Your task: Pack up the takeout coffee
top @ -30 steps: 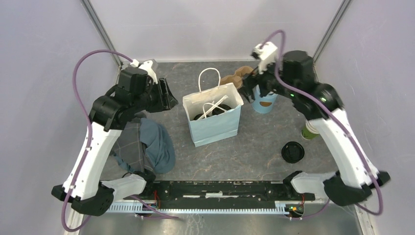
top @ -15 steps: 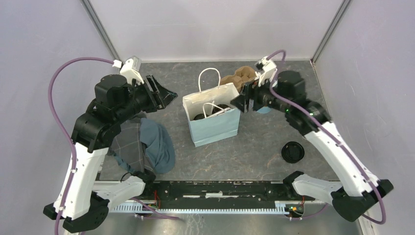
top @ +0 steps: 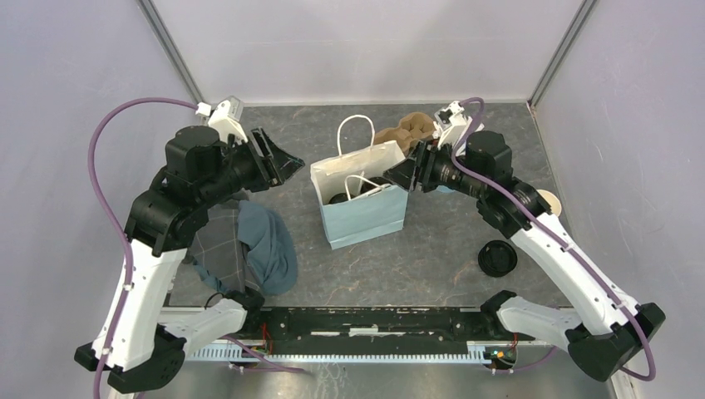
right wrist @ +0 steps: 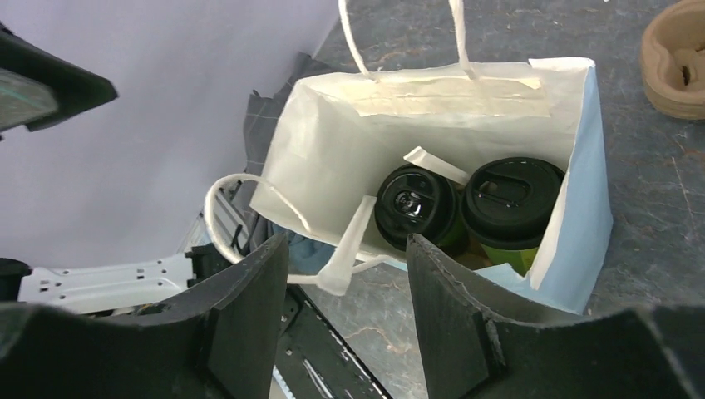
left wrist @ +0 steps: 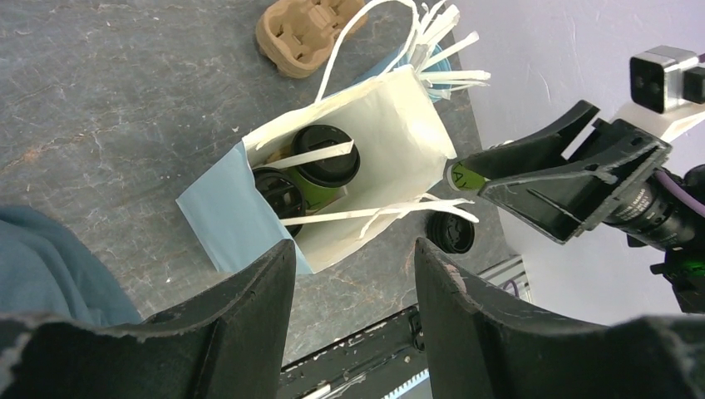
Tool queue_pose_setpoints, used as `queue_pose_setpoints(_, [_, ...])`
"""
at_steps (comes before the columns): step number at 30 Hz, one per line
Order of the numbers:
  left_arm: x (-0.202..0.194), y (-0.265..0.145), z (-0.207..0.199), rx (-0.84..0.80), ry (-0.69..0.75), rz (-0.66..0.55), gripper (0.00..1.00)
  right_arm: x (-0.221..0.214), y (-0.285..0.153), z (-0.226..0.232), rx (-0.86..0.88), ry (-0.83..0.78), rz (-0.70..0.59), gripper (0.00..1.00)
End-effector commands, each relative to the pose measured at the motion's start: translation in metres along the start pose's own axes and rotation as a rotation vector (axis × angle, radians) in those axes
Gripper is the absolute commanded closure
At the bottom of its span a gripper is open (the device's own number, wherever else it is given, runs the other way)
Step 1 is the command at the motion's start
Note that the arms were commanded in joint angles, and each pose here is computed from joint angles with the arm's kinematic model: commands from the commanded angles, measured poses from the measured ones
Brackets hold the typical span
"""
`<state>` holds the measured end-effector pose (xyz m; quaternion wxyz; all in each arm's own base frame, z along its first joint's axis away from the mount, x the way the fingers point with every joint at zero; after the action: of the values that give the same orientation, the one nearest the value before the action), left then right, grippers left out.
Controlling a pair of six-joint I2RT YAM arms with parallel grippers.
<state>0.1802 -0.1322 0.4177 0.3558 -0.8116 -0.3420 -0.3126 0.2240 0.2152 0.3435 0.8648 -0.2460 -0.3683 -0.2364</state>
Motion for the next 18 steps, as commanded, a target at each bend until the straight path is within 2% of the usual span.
queue_pose_setpoints(1, [0.003,0.003,-0.006,-0.032,0.001,0.002,0.39,0.007,-0.01,0.018,0.076,0.028,-0.046,0.43])
queue_pose_setpoints(4, [0.002,0.009,-0.005,-0.031,0.01,0.019,0.39,-0.006,-0.006,0.012,0.074,0.058,-0.016,0.48])
queue_pose_setpoints(14, [0.004,0.019,-0.005,-0.03,0.03,0.037,0.39,-0.022,0.011,0.003,0.073,0.064,-0.014,0.52])
queue_pose_setpoints(18, [0.006,0.02,-0.005,-0.026,0.037,0.033,0.39,-0.016,0.019,0.004,0.068,0.019,-0.019,0.59])
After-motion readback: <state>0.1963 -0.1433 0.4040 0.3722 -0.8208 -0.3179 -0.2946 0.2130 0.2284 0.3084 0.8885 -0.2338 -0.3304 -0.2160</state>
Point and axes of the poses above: each gripper's point midway between its finger pads, its own y axis out along the fingers, its own z axis along the line the jaws close on, x = y × z, the point moved 5 cm from there along -y, back along the fingers, and after that the axes turned 2 degrees about y, right-handed, at the moved point
